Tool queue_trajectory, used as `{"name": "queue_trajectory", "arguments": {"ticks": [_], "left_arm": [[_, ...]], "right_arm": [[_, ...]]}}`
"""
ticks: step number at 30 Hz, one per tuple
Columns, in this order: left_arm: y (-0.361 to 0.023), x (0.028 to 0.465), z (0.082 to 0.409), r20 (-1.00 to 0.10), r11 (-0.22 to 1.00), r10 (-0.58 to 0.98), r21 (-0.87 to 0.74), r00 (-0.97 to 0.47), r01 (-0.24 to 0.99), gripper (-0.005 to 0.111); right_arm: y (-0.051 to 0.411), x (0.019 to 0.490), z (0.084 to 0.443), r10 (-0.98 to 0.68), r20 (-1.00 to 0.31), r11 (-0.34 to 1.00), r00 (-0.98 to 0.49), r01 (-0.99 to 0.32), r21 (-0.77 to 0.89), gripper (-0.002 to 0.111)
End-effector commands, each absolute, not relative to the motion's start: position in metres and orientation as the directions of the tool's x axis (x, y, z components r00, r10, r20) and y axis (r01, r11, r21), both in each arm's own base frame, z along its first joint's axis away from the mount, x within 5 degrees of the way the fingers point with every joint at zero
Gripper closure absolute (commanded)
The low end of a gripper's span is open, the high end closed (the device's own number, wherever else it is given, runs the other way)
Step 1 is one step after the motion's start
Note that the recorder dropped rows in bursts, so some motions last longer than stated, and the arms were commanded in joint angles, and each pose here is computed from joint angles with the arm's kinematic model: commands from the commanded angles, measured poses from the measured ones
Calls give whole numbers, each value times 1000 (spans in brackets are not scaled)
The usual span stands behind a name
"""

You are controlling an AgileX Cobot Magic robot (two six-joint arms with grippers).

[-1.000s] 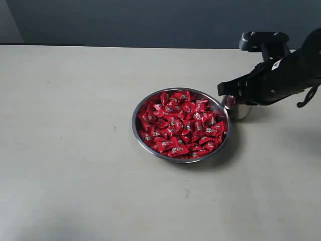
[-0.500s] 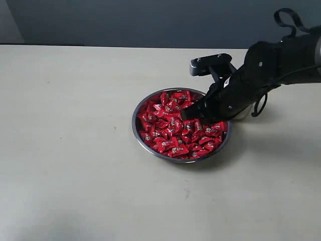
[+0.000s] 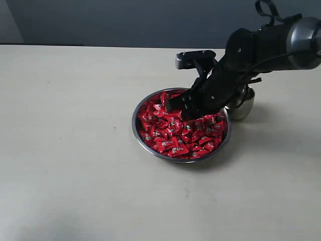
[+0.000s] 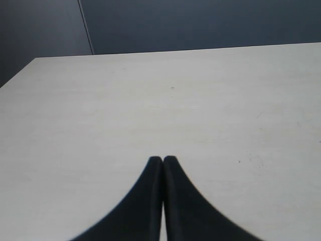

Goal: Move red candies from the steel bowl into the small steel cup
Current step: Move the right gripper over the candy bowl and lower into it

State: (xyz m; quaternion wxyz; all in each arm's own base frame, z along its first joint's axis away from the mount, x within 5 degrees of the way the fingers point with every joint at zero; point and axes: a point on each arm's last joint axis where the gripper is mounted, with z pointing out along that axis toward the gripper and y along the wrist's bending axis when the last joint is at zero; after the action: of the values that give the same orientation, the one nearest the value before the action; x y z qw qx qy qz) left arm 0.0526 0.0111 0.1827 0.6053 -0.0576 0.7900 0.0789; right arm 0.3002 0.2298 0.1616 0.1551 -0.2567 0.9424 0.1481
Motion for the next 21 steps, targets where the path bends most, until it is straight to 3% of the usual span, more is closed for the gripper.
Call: {"name": "queue_trajectory", "arguments": {"ticks": [1,21], "left_arm": [[11,53,183,-968,982,9,55,-250,-181,106],[11,53,183,-968,982,9,55,-250,-181,106]], "right_arm": [[238,300,154,-465,-349,812,-814,-549,198,81],[237,297,154,-500,-276,807,-821,-557,195,81]]}}
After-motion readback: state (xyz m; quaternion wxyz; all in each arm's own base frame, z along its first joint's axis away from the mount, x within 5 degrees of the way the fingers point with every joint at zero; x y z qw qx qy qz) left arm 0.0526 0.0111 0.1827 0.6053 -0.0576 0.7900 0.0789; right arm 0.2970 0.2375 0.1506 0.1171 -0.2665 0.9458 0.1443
